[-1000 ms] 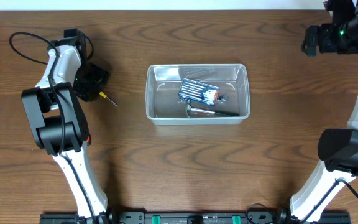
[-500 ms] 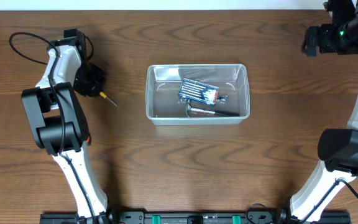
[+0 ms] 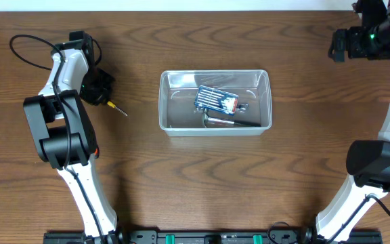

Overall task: Pack container
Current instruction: 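Carry the screwdriver into the container and open the left gripper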

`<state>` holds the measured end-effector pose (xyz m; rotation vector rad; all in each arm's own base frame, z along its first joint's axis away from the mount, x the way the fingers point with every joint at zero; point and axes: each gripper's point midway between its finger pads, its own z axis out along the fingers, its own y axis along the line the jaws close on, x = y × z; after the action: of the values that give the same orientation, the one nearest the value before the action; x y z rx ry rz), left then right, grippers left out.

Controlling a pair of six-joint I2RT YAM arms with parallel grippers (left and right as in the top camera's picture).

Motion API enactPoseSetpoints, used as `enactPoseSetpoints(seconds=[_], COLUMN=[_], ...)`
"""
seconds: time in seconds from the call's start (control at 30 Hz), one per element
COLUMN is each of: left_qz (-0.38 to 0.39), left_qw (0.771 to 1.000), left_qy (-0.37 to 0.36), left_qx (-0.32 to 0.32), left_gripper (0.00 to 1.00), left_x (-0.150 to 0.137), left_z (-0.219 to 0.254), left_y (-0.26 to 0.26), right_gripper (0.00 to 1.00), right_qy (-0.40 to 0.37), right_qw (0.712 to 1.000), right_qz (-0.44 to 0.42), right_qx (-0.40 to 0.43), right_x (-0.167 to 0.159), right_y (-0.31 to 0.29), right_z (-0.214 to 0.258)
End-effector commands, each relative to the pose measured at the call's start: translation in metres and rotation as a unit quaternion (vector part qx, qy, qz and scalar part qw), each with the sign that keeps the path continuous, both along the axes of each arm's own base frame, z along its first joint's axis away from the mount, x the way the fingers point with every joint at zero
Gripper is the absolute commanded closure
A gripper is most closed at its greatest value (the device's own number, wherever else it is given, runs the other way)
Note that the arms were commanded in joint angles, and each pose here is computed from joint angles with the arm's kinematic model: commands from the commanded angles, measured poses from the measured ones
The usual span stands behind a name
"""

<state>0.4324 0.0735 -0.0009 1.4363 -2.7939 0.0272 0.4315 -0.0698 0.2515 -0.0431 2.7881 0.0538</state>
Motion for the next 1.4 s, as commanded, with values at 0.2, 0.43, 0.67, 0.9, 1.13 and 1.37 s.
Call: enactPoseSetpoints(seconds=[0.2,0.43,0.67,0.9,1.13,1.37], left_qz=[-0.195,-0.563,-0.796,-0.895,-0.923,-0.933], left_qw=[0.971,0.765,0.465,0.290,0.268,0.294], left_qy=[-0.127,-0.292,-0.375,-0.332,-0.275,-0.192], left_qx=[0.056,0.112,0.098,0.066,-0.002,-0.076], left_gripper=[0.94,0.94,0.94,0.94,0.94,0.94], left_x=[0.023,0.013,-0.034,-0.069,-0.079,-0.083], left_z=[0.113,0.254,0.300,0.261,0.196,0.121], left_y=[-0.007,-0.104,-0.239,-0.312,-0.343,-0.339], right_gripper=[0.01,0.01,0.01,0.01,0.01,0.01], right_qy=[-0.001,-0.001,-0.001,-0.001,-0.001,-0.001], right_qw=[1.000,1.000,1.000,1.000,1.000,1.000], right_qz=[0.004,0.004,0.004,0.004,0.005,0.004], right_qx=[-0.004,-0.003,-0.003,-0.003,-0.003,-0.004], right_x=[-0.003,-0.003,-0.003,-0.003,-0.003,-0.003], right_y=[0.000,0.001,0.001,0.001,0.001,0.000], right_z=[0.003,0.003,0.003,0.003,0.003,0.003])
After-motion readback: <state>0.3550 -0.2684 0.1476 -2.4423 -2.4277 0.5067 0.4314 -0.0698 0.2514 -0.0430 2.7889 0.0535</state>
